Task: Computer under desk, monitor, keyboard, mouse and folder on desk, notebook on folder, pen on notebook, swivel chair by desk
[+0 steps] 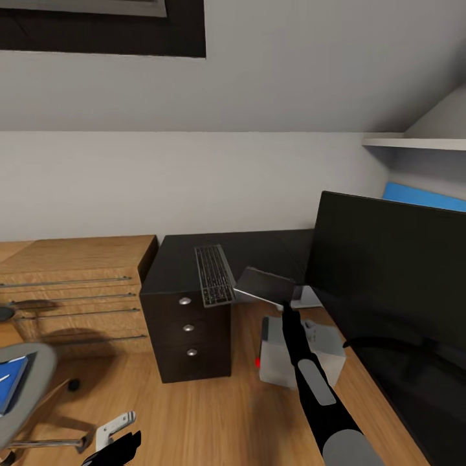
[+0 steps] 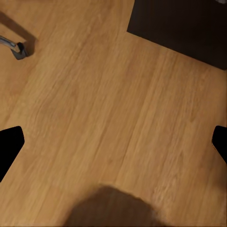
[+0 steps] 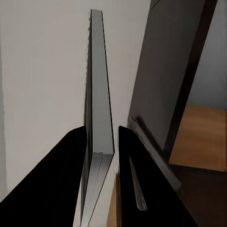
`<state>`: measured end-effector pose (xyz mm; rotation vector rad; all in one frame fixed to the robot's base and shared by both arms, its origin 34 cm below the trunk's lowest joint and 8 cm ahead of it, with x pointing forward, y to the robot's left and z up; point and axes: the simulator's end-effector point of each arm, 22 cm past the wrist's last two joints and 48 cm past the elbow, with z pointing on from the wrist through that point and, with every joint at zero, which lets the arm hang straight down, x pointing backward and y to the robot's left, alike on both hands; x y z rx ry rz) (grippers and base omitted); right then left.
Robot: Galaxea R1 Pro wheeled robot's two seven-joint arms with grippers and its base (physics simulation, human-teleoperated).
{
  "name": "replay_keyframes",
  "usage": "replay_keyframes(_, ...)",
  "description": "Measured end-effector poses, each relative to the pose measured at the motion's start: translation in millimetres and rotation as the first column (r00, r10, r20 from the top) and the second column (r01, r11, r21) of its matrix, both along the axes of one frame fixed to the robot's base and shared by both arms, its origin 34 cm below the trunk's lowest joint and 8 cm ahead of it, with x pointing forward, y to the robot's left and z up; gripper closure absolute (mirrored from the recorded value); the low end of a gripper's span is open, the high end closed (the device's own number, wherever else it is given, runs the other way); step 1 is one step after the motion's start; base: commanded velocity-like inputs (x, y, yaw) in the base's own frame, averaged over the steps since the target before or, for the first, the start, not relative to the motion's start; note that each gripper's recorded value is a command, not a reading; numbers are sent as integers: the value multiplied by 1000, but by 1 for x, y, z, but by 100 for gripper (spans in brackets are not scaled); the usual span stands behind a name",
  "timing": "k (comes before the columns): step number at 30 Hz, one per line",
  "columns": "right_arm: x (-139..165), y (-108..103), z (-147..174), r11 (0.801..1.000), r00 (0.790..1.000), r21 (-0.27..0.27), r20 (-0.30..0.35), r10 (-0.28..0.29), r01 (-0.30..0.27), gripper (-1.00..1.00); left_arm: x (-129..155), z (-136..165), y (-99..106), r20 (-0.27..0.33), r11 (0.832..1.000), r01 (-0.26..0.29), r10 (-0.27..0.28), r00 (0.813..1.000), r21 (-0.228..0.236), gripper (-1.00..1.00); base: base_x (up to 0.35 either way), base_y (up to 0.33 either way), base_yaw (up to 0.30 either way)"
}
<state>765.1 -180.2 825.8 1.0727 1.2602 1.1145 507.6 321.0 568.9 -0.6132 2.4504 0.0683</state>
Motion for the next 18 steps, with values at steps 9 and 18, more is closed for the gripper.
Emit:
replay_keyframes(9, 0, -4, -1, 1000, 1000, -7, -2, -19, 19, 100, 0, 0, 0, 1, 1000, 0, 0, 1000, 0, -100, 277, 0, 0)
replay_keyframes(18, -1, -10, -4, 999, 999, -22, -13, -47, 47, 100, 2, 2, 0, 7, 1000, 0, 0, 1000, 0, -100, 119, 0, 0)
